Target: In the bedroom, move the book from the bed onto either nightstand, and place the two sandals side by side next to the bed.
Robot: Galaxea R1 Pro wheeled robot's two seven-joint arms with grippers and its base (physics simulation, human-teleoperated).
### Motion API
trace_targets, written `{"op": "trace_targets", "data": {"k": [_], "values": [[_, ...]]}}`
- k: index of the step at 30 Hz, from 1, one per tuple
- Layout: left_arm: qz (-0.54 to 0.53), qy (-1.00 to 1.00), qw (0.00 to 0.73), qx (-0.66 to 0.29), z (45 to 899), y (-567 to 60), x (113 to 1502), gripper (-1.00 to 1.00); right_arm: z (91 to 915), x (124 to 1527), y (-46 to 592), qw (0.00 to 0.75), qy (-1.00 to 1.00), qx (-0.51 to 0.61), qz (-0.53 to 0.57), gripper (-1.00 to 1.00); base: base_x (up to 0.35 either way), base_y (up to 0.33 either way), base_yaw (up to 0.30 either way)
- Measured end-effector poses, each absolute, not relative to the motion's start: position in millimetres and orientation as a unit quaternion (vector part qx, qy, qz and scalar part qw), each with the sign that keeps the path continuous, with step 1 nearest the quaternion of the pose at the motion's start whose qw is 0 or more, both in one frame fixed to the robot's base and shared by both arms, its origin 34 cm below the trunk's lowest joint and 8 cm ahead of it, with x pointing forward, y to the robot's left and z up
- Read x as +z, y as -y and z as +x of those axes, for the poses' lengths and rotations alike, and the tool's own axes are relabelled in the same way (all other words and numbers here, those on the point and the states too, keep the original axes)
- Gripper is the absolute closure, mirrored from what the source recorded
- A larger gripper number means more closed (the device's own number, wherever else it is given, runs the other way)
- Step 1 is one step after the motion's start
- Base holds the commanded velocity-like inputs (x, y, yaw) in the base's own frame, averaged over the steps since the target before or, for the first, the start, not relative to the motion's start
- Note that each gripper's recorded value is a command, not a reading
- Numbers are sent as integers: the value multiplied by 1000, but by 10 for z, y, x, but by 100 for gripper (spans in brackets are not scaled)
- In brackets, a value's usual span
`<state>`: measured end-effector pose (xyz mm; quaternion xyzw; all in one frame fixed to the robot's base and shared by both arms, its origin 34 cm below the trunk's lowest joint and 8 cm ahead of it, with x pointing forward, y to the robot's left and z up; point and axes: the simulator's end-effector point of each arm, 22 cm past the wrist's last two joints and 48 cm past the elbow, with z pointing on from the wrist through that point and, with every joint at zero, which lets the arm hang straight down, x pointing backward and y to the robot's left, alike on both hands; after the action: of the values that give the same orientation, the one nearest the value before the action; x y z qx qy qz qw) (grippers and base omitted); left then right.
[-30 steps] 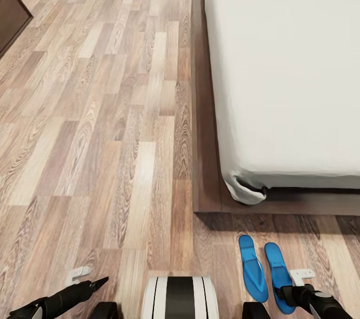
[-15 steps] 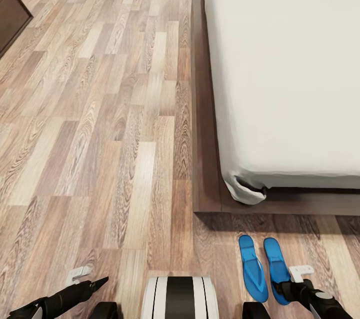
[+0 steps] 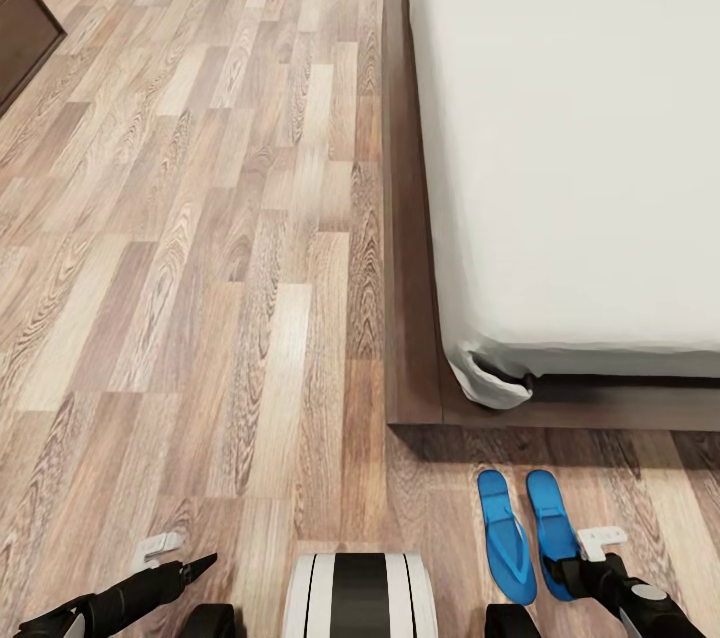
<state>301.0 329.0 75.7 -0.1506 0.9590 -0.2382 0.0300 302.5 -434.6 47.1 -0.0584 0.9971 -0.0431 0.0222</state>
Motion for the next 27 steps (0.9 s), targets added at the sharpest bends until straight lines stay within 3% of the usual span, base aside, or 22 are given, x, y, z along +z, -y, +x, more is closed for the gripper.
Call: {"op": "trace_targets", "data": {"k": [27], "values": [[-152,-959,24,-237,2960,-3290,729,-100,3044,449,4352,26,-997,-44,-61,100,0,0,0]]}}
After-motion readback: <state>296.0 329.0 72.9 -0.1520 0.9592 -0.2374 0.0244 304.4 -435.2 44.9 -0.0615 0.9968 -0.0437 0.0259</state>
